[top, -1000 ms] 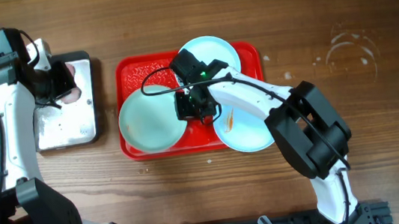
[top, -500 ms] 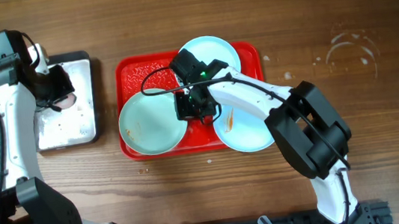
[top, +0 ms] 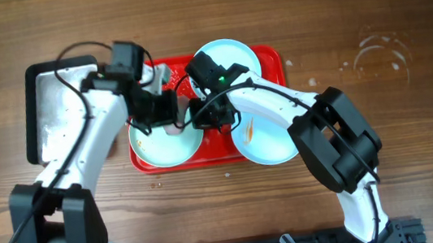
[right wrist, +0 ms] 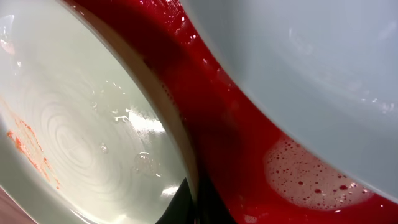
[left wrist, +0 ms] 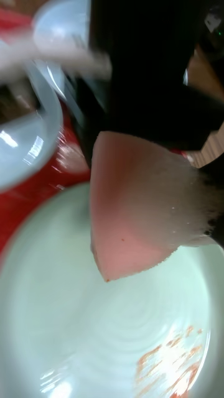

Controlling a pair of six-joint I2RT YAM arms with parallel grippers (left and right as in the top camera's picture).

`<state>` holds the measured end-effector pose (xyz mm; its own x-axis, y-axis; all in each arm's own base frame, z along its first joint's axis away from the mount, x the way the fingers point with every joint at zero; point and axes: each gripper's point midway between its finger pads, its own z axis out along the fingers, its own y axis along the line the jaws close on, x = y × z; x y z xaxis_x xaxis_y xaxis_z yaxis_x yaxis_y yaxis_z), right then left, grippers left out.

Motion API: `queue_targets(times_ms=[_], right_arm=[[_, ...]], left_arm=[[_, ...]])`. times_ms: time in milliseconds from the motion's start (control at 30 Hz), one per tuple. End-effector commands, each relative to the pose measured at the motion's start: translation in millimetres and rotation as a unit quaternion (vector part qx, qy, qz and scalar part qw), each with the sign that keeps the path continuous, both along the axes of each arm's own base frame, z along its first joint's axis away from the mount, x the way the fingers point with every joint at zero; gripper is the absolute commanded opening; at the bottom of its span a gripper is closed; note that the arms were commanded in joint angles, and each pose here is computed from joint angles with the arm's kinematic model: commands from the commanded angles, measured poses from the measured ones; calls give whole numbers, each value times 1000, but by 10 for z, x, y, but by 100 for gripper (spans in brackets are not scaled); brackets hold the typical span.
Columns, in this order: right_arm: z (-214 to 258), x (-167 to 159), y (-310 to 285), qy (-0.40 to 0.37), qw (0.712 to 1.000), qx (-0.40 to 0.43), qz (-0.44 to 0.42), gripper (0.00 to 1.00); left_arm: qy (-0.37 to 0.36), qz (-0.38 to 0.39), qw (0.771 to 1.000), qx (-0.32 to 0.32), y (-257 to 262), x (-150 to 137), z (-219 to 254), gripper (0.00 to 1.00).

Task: Clean dirty plates on tray and stack at the side
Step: 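Scrub the held plate with the sponge in the left gripper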

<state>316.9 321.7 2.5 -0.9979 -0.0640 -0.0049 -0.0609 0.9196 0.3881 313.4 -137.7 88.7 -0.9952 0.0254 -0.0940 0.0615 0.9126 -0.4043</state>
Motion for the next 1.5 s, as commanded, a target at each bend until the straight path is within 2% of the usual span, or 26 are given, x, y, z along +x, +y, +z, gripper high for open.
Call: queue_targets(times_ms=[0,233,333,400,433,500,633,800,967,1300,1467], right_arm=[[-140,5,-15,11,1000,0,6,4],[-130,54,-5,3,1000,5,7,4],[-126,47,3,2,1000,8,15,4],[-126,48,3,1,1000,8,15,4],[-126,49,3,2,1000,8,14,5],[-126,49,3,1,1000,8,15,4],[-127,42,0,2,1000,8,16,4],[-125,41,1,3,1000,9,16,4],[-123,38,6,3,1000,10,18,4],[-115,41,23,0,1000,15,26,4],[-115,43,25,-1,999,16,28,4]], left_arm=[[29,68,996,44,42,-147,-302,4],[0,114,985,131,151,-157,-527,4],[-25,128,985,111,153,8,-381,4],[-67,144,985,62,124,205,27,4],[-93,153,983,40,147,247,261,4],[-102,171,979,32,213,218,407,4],[-82,186,977,70,366,100,333,4],[-77,244,957,140,658,57,255,4],[-59,271,950,142,673,41,190,4],[12,241,956,167,620,-34,-260,4],[14,177,969,172,480,-188,-439,4]])
